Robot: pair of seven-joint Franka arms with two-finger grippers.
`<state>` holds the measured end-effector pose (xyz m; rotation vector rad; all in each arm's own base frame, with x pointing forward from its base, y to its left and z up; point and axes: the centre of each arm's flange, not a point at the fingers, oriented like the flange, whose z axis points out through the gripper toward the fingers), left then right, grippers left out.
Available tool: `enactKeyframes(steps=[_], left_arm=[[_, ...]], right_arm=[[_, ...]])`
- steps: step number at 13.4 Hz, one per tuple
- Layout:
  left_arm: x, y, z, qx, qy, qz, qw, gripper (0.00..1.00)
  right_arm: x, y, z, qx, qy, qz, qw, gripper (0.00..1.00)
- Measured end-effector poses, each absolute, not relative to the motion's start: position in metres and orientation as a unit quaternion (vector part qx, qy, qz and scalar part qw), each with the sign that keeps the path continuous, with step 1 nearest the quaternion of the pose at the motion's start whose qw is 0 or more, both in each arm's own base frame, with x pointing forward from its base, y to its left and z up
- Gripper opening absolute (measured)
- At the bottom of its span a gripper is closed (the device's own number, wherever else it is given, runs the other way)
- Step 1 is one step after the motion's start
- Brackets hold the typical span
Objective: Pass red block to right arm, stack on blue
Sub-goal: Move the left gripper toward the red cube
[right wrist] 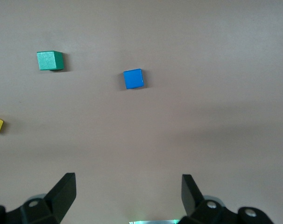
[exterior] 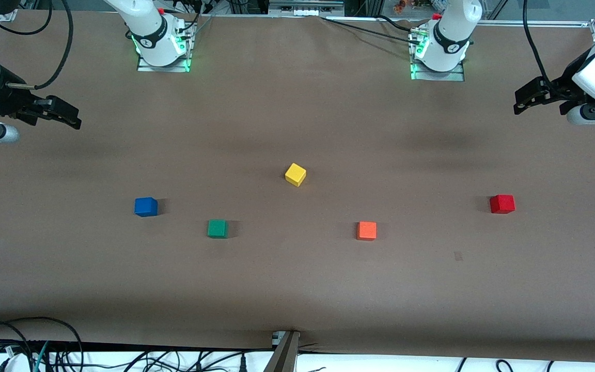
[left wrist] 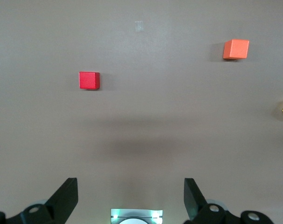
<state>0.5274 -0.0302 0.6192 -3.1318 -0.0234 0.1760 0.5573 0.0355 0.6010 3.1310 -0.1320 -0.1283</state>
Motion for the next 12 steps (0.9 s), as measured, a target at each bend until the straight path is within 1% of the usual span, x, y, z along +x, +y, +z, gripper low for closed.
enactKeyframes(steps=[12], left_arm=[[0.5331,-0.0291,0.6191,-0.998,-0.008,0.055,0.002,1.0]], right_arm=[[0.5575,0.0344,0.6012,0.998,-0.043,-0.04,0.002,1.0]])
